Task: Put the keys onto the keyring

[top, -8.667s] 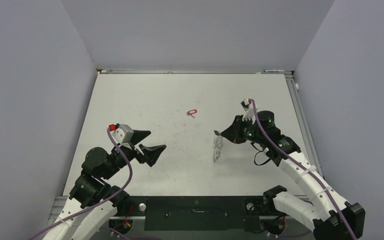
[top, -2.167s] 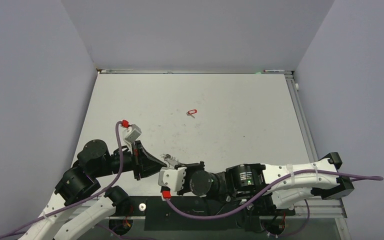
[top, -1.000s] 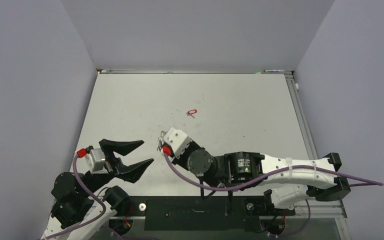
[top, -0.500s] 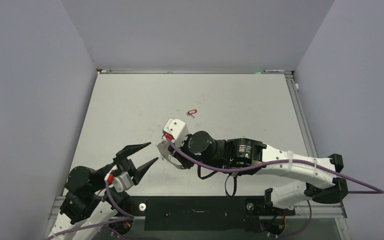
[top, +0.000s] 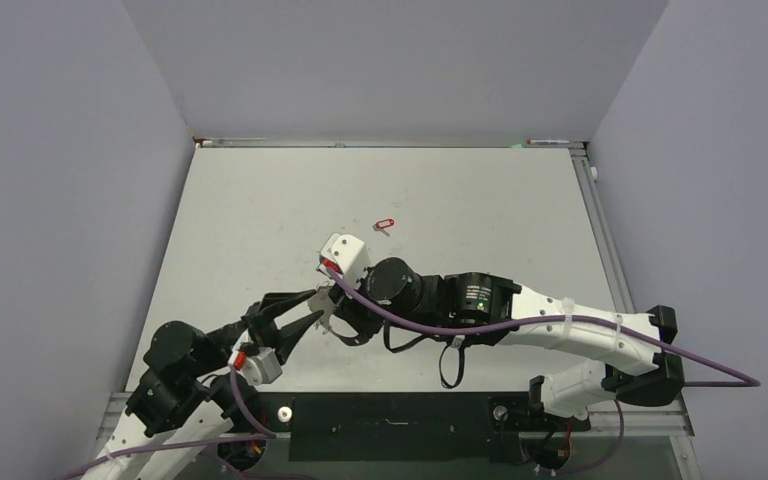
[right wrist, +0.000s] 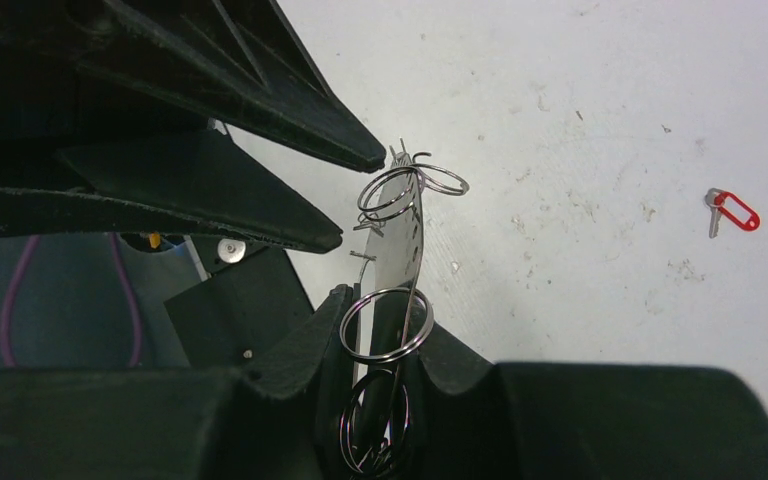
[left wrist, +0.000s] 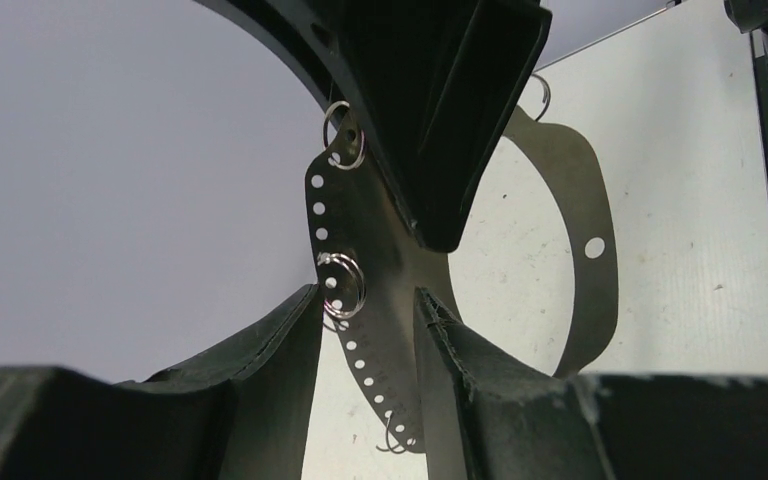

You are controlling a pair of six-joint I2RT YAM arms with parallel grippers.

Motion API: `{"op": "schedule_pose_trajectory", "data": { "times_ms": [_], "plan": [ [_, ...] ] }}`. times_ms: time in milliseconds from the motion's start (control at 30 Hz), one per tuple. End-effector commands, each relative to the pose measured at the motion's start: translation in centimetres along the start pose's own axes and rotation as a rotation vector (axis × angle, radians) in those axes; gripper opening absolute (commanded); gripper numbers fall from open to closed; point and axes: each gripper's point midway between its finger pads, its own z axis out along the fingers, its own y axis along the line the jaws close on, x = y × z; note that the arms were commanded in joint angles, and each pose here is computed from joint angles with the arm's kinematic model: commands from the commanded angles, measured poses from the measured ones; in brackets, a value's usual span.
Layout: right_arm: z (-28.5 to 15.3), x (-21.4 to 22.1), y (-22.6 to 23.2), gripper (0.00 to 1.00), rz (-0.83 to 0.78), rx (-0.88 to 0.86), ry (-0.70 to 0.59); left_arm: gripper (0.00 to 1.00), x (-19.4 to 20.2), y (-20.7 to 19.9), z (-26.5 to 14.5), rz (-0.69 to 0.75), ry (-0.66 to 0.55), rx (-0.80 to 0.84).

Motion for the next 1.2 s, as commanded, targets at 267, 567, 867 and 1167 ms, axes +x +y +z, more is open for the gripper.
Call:
{"op": "schedule_pose_trajectory", "data": {
  "times_ms": [267,567,867,1167],
  "plan": [
    [-0.1,-3.6,0.1,0.05,0.107,-0.028,-0.094,0.23,1.1,1.3,1.0,0.050,0.035,-0.059],
    [-0.5,-3.5,0.3,0.05,0.108,-0.043,-0.097,0.23,1.2,2.2,1.1,0.022,0.049,-0.109],
    [-0.8,-3.4,0.5,0.05,0.112,-0.056,-0.096,0.17,1.7,2.3,1.3,0.021,0.068,-0.115],
    [-0.8,-3.0,1.4,0.05,0.112,-0.089,-0.084,0.00,1.9,2.4,1.4,0.019,0.086,-0.117]
  ]
}}
